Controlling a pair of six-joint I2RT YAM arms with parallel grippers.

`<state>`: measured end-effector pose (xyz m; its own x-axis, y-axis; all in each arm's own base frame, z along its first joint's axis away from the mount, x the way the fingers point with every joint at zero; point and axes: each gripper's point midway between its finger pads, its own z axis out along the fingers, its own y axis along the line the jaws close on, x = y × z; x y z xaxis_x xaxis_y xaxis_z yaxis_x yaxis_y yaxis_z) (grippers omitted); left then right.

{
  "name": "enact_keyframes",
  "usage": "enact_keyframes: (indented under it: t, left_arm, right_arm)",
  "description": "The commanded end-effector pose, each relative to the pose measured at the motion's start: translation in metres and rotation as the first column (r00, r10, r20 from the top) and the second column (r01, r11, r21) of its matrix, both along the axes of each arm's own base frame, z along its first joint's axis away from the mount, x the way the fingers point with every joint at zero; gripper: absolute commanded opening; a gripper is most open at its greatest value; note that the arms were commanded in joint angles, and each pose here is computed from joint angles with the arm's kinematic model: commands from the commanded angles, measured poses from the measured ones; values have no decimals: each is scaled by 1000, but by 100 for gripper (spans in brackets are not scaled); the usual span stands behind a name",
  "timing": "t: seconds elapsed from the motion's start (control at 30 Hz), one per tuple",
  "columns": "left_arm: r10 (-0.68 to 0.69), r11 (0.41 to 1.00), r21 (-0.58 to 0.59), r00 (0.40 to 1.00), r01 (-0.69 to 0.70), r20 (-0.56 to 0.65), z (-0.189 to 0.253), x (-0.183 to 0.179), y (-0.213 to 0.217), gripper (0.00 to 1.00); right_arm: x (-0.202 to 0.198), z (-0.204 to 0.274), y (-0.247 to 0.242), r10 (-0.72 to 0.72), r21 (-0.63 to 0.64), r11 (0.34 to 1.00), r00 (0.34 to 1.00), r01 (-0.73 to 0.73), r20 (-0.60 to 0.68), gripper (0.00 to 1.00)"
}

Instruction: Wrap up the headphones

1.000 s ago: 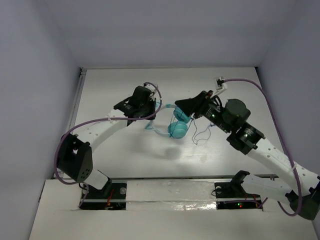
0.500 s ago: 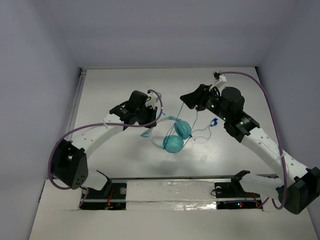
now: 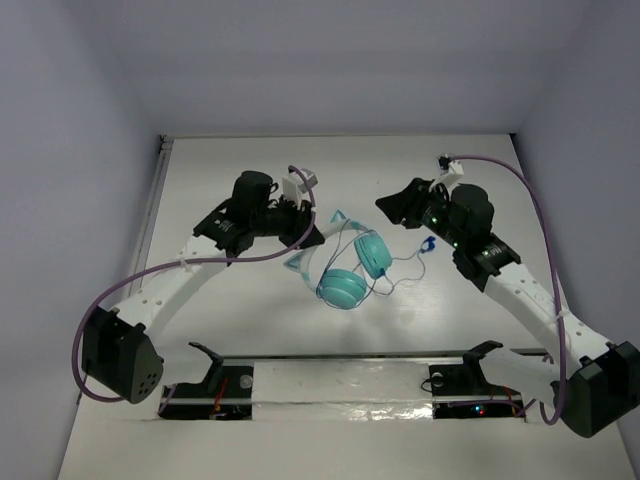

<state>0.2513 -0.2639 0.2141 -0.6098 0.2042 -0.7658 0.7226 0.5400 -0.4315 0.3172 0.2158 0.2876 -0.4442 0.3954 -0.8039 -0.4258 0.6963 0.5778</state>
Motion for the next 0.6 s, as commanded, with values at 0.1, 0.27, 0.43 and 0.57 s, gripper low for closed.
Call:
enact_keyframes:
  t: [0.1,0.27,0.43,0.57]
  left_arm:
    - [-68,976,-205,997,75,44,58,-4,-9,0]
    - [89,990,-113,996,-88,2,59,20,5,0]
    - [272,962,-14,961,-272,44,75,44,30,0]
    - [369,927,11,920,-374,134,119,60,47,0]
  right_arm:
    - [-5,1,3,23,45,999,998,-25,59,47]
    - [-7,-17,-6,-23,58,998,998,19,65,34]
    - [-18,-52,-3,16,73,997,998,-20,59,0]
    - [-13,-79,1,38,16,999,998,-39,42,21]
